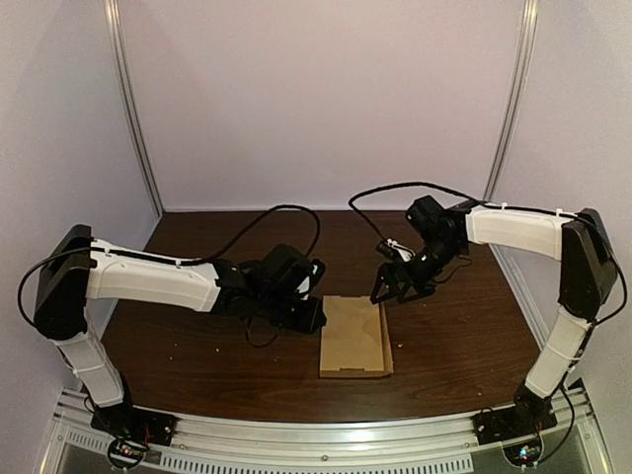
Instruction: Fold the paper box
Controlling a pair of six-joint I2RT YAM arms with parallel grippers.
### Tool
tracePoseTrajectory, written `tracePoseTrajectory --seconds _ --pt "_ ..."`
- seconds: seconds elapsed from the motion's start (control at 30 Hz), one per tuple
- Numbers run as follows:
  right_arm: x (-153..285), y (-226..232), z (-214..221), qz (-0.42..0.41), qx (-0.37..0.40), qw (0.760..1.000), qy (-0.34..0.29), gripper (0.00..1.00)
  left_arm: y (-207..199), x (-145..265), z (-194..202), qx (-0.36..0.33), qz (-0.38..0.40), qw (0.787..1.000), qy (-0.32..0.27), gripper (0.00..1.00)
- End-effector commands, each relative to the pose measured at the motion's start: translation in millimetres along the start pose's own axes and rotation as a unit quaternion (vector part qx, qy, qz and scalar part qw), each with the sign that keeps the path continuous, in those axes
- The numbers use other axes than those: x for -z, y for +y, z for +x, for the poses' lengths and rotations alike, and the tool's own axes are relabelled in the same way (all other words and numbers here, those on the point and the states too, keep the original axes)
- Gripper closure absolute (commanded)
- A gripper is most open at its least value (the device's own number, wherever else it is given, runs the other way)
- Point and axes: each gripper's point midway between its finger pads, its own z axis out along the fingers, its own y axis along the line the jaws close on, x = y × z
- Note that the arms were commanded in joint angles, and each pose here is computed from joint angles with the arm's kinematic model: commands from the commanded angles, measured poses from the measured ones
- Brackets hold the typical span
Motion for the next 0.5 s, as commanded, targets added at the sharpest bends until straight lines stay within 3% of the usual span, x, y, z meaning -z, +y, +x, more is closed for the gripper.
tracePoseTrajectory --seconds 0.0,0.27,0.47 --pt "2 -5 21 -0.001 0.009 1.0 0.003 0.0 -9 4 -2 -0.052 0.011 0.999 0.001 0.84" --pt "-17 -20 88 -0.015 -0.023 0.998 0.062 0.0 -54 -10 38 -0.116 0.096 0.987 0.061 0.87" --pt "-41 5 101 -0.047 0.007 0.994 0.1 0.0 -56 -28 54 -0.116 0.093 0.986 0.076 0.88"
